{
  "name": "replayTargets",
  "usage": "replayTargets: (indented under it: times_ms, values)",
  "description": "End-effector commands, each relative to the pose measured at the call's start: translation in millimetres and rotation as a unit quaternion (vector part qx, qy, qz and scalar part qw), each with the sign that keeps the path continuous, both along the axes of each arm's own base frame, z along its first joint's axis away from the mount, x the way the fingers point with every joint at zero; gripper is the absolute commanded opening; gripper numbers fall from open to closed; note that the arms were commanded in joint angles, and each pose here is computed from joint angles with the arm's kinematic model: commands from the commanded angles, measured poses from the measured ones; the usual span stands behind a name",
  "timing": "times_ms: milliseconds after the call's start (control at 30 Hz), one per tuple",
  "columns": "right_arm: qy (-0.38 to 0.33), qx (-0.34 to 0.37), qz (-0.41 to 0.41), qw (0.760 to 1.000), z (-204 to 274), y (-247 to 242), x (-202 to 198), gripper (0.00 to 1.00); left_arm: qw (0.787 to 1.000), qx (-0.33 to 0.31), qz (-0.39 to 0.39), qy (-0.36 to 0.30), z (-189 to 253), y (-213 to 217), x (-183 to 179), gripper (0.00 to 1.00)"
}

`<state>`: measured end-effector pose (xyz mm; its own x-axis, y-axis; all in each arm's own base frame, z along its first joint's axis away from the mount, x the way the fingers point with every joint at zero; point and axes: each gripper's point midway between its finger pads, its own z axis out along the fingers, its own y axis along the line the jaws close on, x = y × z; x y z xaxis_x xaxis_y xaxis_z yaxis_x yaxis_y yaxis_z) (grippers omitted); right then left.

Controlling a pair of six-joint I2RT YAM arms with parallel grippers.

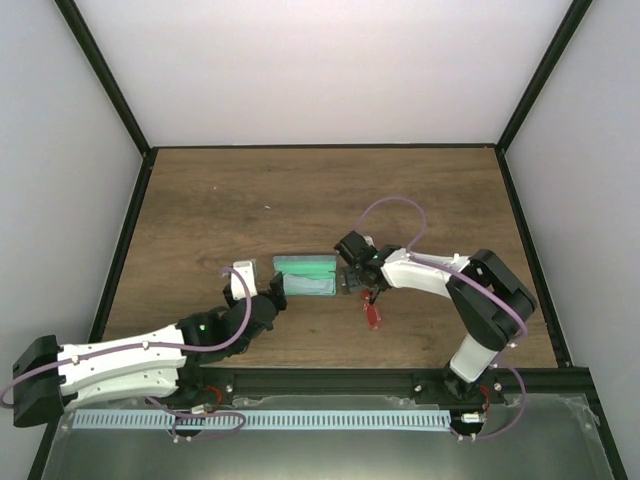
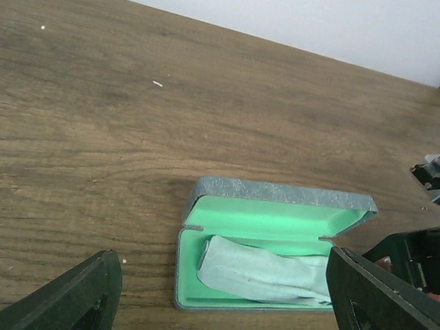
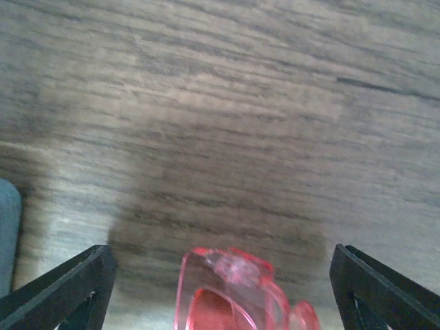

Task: Organize the sunglasses
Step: Adjust the sunglasses at the center of the board.

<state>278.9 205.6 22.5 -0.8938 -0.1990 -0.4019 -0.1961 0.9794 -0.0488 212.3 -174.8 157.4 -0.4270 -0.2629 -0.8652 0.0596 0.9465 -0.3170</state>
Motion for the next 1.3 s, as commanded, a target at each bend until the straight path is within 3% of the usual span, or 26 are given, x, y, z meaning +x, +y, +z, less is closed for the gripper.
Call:
replayTargets:
  times_ms: [0, 200, 400, 567, 700, 867, 1000, 1267]
  values:
    - [-0.002, 0.004, -0.010, 1.000, 7.9, -11.5, -10.5, 0.90, 1.000, -0.011, -0.013, 0.002, 1.6, -9.0, 1.4, 0.84]
    - [0.012, 0.050, -0.030, 0.998, 1.2, -26.4, -41.8, 0.90, 0.998, -0.043, -0.039, 0.004, 2.6, -16.7, -3.1, 0.83]
    - [0.014, 0.113, -0.009, 0.993, 2.6, -18.7, -59.7, 0.67, 0.998, -0.044, -0.051, 0.018, -4.4, -25.6, -4.3, 0.83]
    - [0.015, 0.101, -0.016, 0.995, -4.7, -24.0, -61.0, 0.41, 0.997, -0.049, -0.055, 0.024, -9.5, -29.3, -4.9, 0.83]
    - [0.008, 0.105, -0.021, 0.994, -4.2, -23.1, -58.2, 0.33, 0.997, -0.050, -0.056, 0.026, -11.6, -30.3, -5.0, 0.83]
    - [-0.007, 0.120, -0.036, 0.992, 1.6, -18.8, -51.0, 0.27, 0.997, -0.048, -0.058, 0.036, -21.0, -33.0, -5.8, 0.83]
    - [-0.036, 0.142, -0.058, 0.987, 14.9, -17.7, -41.9, 0.33, 0.995, -0.057, -0.059, 0.048, -32.7, -36.5, -7.0, 0.83]
    - [-0.082, 0.192, -0.081, 0.975, 43.0, -16.2, -22.2, 0.32, 0.993, -0.062, -0.072, 0.071, -52.3, -47.3, -10.2, 0.83]
